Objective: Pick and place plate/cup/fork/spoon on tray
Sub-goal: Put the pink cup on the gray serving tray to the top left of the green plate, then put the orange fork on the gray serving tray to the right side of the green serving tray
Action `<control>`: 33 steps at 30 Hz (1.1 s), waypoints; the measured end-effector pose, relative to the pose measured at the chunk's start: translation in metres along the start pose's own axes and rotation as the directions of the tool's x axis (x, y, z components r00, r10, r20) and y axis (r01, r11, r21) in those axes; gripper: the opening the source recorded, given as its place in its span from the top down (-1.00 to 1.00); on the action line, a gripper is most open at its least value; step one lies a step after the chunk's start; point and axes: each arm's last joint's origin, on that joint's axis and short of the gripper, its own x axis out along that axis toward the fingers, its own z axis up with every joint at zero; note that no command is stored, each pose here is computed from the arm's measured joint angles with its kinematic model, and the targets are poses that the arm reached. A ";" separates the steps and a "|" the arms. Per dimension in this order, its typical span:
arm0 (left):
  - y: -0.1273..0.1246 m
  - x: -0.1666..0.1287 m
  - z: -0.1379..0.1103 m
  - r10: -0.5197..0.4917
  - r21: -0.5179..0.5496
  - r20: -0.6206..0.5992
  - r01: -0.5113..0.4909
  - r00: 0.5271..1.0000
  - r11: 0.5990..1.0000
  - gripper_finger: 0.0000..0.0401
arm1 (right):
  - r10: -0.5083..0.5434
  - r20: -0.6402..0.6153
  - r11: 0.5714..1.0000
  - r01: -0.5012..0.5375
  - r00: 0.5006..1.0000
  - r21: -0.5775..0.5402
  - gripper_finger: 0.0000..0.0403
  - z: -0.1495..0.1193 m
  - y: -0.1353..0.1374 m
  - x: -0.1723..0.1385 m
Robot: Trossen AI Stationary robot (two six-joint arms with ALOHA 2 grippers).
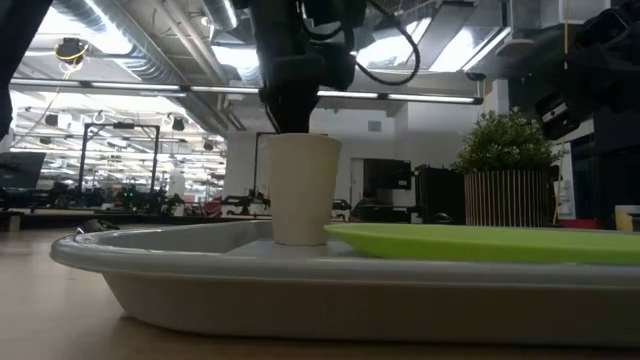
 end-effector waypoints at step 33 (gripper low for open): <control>-0.093 -0.094 -0.030 0.216 -0.254 -0.035 -0.218 0.976 0.943 0.76 | 0.007 -0.002 0.995 -0.008 1.000 -0.102 0.53 0.000 0.000 0.000</control>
